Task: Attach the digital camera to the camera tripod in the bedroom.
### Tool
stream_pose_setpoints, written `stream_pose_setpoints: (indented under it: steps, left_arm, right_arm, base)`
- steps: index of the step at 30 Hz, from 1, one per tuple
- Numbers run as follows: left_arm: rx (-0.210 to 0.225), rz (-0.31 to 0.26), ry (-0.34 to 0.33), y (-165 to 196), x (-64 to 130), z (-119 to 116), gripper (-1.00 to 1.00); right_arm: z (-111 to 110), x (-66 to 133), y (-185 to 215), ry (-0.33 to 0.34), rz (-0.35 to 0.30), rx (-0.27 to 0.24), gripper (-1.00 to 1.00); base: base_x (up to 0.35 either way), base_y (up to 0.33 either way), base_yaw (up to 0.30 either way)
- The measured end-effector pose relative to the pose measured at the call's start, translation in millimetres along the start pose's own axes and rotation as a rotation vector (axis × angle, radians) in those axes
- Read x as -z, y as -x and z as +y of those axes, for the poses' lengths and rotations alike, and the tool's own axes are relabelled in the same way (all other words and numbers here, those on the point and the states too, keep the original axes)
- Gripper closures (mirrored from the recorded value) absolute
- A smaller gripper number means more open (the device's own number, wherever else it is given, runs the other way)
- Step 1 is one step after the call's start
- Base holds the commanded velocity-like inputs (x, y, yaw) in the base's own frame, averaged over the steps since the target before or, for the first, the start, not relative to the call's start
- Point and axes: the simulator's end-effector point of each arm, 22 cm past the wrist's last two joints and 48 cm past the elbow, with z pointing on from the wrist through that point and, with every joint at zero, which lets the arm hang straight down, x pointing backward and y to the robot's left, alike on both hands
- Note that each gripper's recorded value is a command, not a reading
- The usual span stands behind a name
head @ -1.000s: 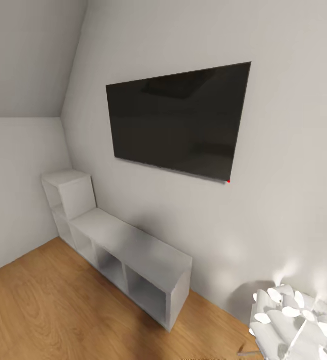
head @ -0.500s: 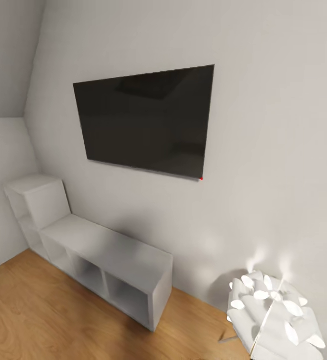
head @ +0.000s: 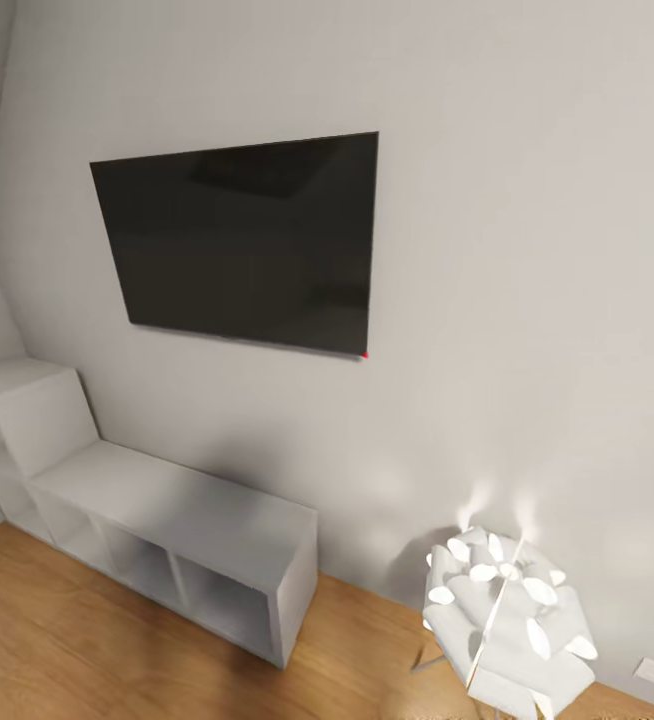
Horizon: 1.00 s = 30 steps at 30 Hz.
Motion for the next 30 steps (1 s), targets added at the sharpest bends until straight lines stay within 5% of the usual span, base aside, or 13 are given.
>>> stream_pose_setpoints:
  steps: [30]
  left_arm:
    - [0.004,-0.002,0.004,1.0,0.1,3.0,-1.0]
  right_arm:
    - [0.9,0.1,-1.4,0.003,0.006,0.001,-1.0]
  base:
    - [0.207,-0.196,-0.003]
